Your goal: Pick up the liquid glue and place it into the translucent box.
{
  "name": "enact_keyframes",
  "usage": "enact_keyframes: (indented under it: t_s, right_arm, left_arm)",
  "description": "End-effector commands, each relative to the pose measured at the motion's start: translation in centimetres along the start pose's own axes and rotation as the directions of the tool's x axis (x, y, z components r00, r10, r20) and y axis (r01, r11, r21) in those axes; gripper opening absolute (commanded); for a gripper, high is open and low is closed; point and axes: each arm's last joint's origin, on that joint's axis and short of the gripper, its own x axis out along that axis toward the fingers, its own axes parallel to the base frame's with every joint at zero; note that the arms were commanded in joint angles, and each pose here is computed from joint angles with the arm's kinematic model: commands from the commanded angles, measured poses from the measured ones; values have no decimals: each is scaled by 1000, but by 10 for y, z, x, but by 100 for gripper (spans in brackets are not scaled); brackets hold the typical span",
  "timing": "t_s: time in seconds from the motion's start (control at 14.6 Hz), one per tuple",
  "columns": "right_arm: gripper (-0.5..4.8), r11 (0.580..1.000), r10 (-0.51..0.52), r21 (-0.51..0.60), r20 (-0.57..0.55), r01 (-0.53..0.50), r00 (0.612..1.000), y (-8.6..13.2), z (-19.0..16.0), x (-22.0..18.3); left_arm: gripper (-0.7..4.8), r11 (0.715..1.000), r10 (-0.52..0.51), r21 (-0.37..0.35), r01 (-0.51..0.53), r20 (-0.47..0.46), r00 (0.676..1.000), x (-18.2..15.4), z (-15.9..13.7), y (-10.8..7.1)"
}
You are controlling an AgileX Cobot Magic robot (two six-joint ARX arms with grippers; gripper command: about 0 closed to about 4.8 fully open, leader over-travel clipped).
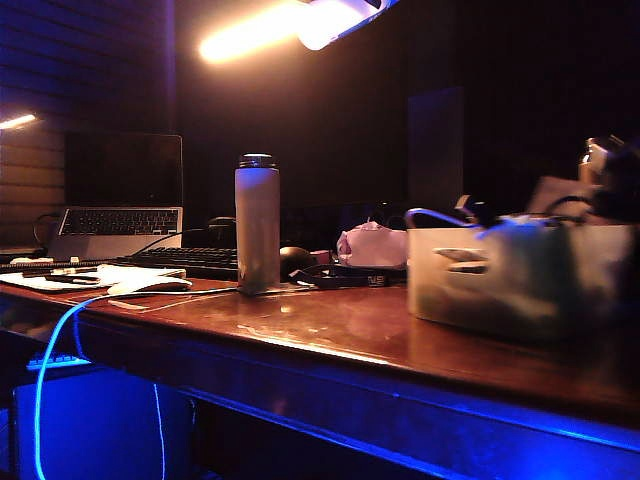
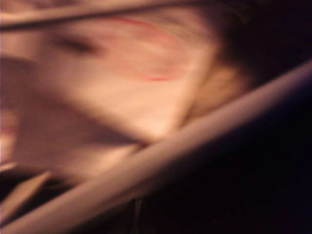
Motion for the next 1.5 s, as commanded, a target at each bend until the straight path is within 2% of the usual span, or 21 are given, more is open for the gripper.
enact_keyframes:
  t_s: [0.07,0.21,0.27,0.41,0.55,0.68,0.82,0.96,1.09,1.16,1.23,1.3,1.5]
  right_arm:
    - [-1,998,51,-35,113,-47,992,11,17,-2]
    - [-1,999,18,26,170,-23,985,12,30,-20]
    - [-1,1000,-4,19,241,0,971,14,37,-36]
    - [-1,1000,-29,8,404,28,914,19,52,-77]
    - [-1,998,-50,8,545,54,837,22,67,-120]
    - [-1,997,-68,13,607,75,792,23,79,-149]
    - [-1,996,-78,20,621,84,780,25,92,-169]
    - [-1,998,-40,-8,648,60,760,30,102,-185]
    - [-1,998,27,-55,673,13,739,36,108,-198]
    - [-1,998,30,-58,680,13,733,37,109,-200]
    - [-1,998,30,-58,682,14,730,37,109,-202]
    - [-1,998,30,-58,681,14,732,37,108,-202]
    - [-1,998,29,-58,680,14,733,37,108,-201]
  left_arm:
    - [120,1000,-6,3,6,26,1000,-5,5,-2]
    - [120,1000,-10,2,10,19,1000,-3,3,-2]
    - [120,1000,-16,2,16,10,1000,3,1,-3]
    - [121,1000,-27,-5,27,-17,999,21,-7,-3]
    - [121,997,-82,-16,81,-36,996,48,-18,-13]
    - [122,990,-138,-34,137,-36,990,74,-27,-27]
    - [122,985,-167,-43,166,-39,985,99,-39,-39]
    - [122,983,-179,-54,177,-33,983,125,-52,-46]
    - [122,983,-176,-74,171,-64,982,152,-74,-42]
    - [122,983,-171,-76,166,-70,983,161,-81,-41]
    - [126,983,-170,-81,164,-85,982,168,-88,-39]
    - [162,983,-170,-86,162,-101,980,171,-92,-39]
    - [162,983,-172,-83,164,-96,980,171,-91,-39]
